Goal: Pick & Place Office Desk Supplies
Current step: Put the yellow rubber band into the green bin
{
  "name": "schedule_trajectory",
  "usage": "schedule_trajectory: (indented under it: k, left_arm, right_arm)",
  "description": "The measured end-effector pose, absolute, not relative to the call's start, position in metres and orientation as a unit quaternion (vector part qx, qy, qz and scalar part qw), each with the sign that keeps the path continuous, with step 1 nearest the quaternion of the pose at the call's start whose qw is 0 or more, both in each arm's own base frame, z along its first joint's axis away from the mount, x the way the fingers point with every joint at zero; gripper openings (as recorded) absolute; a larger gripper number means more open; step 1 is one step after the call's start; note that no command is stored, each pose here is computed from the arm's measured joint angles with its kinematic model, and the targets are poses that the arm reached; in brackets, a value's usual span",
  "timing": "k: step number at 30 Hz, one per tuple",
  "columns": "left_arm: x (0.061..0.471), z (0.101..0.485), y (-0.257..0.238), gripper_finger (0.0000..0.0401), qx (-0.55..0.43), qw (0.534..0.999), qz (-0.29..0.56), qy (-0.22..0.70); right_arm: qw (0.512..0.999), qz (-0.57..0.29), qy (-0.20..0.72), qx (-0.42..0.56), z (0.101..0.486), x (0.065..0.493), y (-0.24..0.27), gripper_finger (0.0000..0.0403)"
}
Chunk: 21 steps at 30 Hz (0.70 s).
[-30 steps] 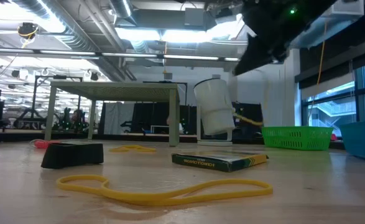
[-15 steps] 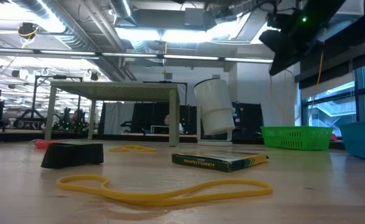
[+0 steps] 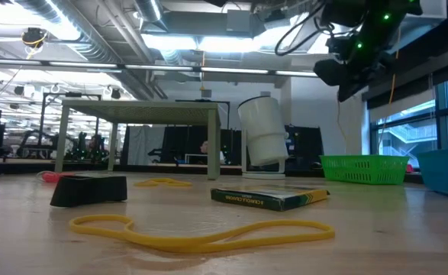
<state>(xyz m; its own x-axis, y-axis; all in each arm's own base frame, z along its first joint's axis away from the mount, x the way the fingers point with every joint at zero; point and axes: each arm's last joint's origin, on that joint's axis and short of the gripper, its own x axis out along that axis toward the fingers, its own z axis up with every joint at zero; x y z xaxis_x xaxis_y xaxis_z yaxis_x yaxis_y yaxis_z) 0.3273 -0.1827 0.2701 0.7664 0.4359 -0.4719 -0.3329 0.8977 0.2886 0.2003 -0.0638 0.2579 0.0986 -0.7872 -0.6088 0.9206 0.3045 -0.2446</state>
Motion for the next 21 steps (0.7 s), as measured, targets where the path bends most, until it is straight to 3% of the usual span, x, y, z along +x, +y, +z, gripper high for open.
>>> schedule_trajectory:
  k: [7, 21]
  left_arm:
    - [0.327, 0.27, -0.183, 0.0127, 0.093, 0.935, 0.206, 0.274]
    - [0.327, 0.27, -0.183, 0.0127, 0.087, 0.936, 0.196, 0.279]
  right_arm:
    - [0.726, -0.576, 0.355, 0.126, 0.253, 0.199, -0.071, 0.0004]
    - [0.681, -0.597, 0.413, 0.094, 0.207, 0.192, -0.07, 0.0004]
